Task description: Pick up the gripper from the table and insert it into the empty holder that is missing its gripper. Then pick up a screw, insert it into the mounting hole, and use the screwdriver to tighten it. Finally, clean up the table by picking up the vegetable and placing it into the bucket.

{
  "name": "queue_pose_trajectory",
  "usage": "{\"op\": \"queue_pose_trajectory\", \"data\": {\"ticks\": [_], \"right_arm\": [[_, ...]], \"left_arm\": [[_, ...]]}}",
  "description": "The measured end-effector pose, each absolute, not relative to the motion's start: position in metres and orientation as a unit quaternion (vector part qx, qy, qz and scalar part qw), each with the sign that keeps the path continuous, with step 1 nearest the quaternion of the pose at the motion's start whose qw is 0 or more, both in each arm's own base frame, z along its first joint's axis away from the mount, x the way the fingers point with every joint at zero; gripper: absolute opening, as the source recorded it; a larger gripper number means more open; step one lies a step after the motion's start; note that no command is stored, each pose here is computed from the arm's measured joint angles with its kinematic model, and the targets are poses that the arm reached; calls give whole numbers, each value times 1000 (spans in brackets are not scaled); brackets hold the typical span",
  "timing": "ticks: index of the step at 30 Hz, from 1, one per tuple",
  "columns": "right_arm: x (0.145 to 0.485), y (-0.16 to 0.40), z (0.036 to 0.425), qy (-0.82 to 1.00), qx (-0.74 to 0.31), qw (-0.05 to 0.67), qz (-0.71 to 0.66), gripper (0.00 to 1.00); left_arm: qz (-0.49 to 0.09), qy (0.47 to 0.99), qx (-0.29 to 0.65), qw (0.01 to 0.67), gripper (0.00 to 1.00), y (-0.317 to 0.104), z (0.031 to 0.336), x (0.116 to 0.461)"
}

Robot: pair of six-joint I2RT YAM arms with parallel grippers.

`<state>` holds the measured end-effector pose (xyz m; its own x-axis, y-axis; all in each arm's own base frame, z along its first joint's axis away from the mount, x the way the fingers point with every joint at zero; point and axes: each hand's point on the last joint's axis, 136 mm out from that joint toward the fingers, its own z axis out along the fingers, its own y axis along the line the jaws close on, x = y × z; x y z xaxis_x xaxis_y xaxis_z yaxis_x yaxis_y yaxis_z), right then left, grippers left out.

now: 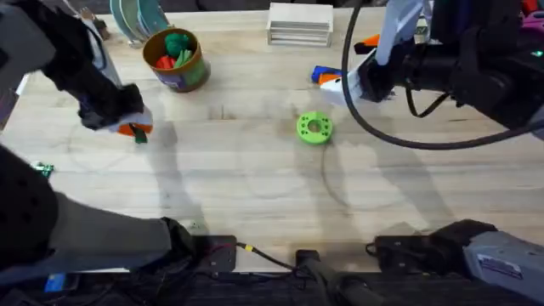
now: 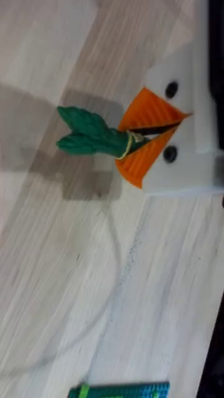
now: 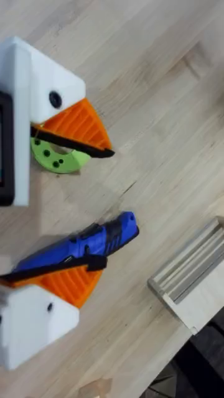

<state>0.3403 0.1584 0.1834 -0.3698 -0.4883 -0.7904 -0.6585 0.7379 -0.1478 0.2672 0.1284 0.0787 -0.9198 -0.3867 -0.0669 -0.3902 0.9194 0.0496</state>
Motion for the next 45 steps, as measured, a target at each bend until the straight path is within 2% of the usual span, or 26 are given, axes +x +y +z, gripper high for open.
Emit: {"op": "queue_pose_trajectory", "data": {"ticks": [5,10,12,15,20,26,33,40,45], "right_arm": [[340,158,183,822,-349,440,97,991],[340,158,184,822,-349,440,97,992],[340,158,184,822,-349,440,97,991],[341,158,184,822,-349,440,97,991],[341,158,184,822,-349,440,97,991],[341,158,184,822,-349,440,97,991],[341,158,184,822,-349,440,97,992],[341,158,184,822,-349,440,97,991],[341,158,184,822,-349,441,97,991]], "left_arm": [[50,972,-199,115,18,138,132,288],[69,940,-201,267,18,150,202,327],[53,925,-202,318,18,148,222,341],[10,914,-191,357,18,137,233,360],[-56,912,-155,375,17,110,227,391],[-89,930,-76,348,17,71,191,420],[-82,937,-16,340,17,53,168,439],[-41,941,-41,333,16,70,164,437],[-26,940,-95,328,15,81,163,435]]}}
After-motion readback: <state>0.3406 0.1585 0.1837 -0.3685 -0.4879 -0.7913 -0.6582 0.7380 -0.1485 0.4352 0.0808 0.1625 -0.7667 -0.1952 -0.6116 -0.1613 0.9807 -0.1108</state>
